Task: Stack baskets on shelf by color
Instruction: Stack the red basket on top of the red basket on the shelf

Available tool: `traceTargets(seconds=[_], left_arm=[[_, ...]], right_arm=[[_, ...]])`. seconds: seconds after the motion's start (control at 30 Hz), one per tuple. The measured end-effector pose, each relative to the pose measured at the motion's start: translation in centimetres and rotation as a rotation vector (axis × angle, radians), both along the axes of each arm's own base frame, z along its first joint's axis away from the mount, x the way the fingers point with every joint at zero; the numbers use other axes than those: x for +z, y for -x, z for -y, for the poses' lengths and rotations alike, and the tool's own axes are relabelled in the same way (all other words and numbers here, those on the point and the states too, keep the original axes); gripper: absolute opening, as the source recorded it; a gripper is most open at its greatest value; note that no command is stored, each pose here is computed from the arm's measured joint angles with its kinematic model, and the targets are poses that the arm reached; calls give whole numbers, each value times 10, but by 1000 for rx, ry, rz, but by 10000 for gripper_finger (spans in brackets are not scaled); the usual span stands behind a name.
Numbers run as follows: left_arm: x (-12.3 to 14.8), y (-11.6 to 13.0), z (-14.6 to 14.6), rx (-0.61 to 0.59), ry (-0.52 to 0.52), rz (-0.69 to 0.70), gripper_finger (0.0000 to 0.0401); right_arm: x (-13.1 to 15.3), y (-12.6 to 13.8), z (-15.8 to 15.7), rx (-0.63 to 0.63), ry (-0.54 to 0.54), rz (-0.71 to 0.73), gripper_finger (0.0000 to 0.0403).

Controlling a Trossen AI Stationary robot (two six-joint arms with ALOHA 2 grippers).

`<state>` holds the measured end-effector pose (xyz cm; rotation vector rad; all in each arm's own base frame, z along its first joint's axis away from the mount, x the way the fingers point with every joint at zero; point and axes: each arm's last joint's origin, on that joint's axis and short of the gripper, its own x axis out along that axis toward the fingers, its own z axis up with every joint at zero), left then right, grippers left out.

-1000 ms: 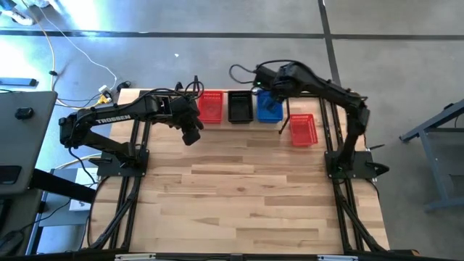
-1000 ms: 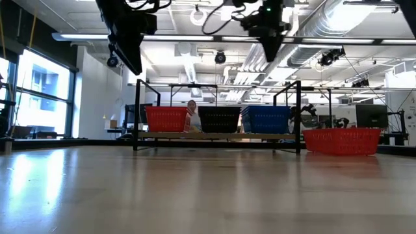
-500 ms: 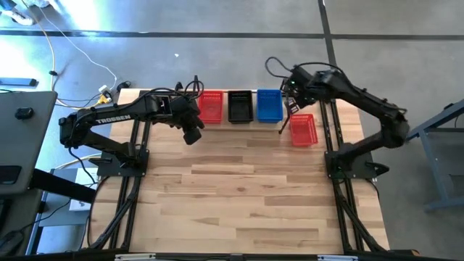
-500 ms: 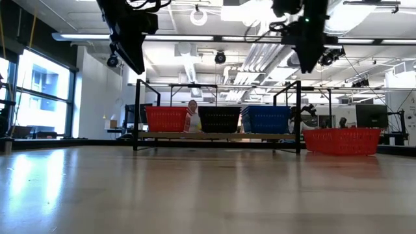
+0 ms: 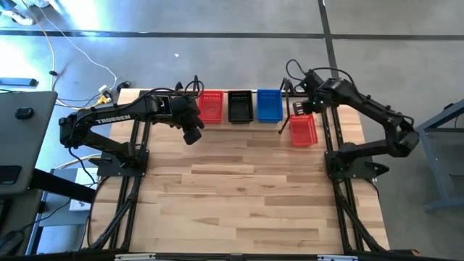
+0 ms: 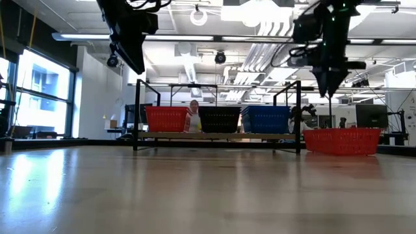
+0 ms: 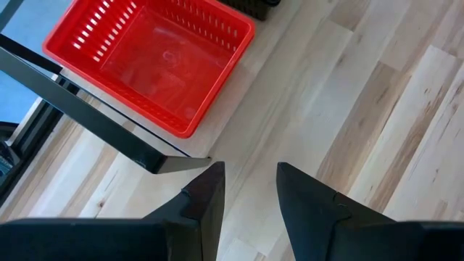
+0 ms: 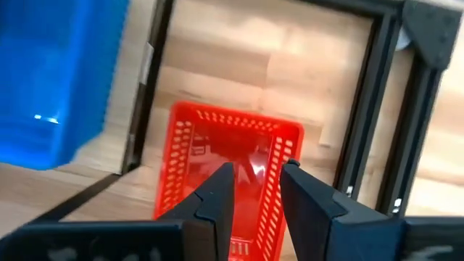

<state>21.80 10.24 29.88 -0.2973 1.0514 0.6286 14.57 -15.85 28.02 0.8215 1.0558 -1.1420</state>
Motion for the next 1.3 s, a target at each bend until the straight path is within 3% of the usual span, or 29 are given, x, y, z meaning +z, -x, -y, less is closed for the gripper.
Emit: traceTargets(seconds=[0.37, 1.13, 1.3], left_arm=[[0, 0, 0, 0, -2, -1, 115], [0, 0, 0, 20, 7, 8, 115], [1, -2, -1, 19, 1, 26, 115]], right_arm=[[-45, 21, 2, -101, -130, -38, 99], [-105, 36, -13, -221, -200, -59, 98], [-107, 36, -13, -223, -202, -60, 59]])
